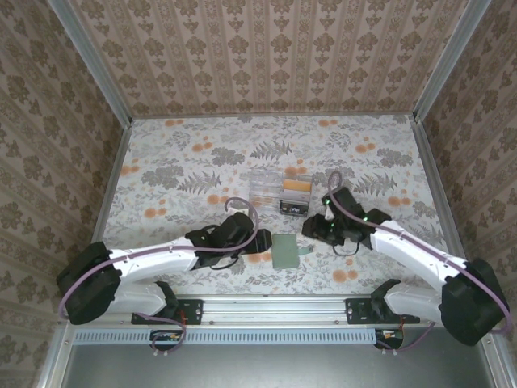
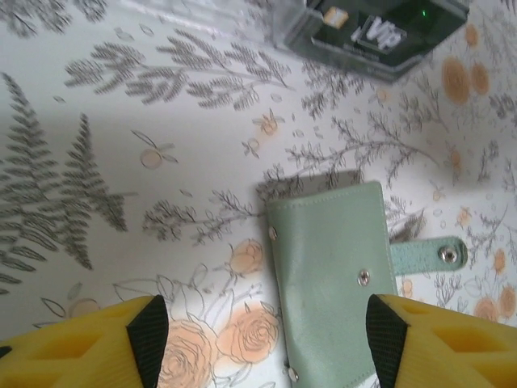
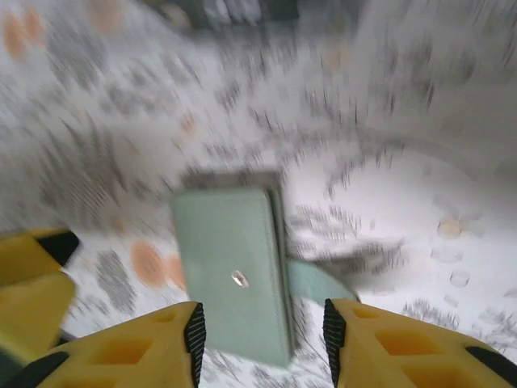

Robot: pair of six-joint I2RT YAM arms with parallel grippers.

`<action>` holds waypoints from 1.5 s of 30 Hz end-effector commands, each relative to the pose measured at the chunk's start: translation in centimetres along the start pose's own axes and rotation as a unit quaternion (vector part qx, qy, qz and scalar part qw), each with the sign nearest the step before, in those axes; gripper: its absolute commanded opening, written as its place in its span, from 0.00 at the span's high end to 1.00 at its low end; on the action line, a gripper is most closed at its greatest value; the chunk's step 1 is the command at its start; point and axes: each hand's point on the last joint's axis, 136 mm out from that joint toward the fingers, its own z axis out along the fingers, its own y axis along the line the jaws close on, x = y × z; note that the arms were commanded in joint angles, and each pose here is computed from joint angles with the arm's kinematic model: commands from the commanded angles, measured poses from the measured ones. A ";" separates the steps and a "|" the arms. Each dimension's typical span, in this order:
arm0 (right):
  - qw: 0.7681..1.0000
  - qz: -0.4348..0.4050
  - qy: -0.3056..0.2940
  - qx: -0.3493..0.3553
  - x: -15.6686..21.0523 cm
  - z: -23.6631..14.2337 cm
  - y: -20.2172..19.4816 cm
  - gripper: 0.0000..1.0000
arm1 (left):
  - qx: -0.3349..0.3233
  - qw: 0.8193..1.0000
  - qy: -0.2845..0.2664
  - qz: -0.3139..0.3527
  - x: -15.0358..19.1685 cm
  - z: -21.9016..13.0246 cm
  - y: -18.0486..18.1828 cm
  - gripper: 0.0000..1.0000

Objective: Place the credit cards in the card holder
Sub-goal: Rotate the storage box at the center of the table.

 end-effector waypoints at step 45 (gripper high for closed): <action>0.981 -0.083 0.121 -0.124 -16.0 5.7 5.1 0.47 | -0.007 0.994 -0.079 -0.072 -8.9 -0.2 2.4 0.16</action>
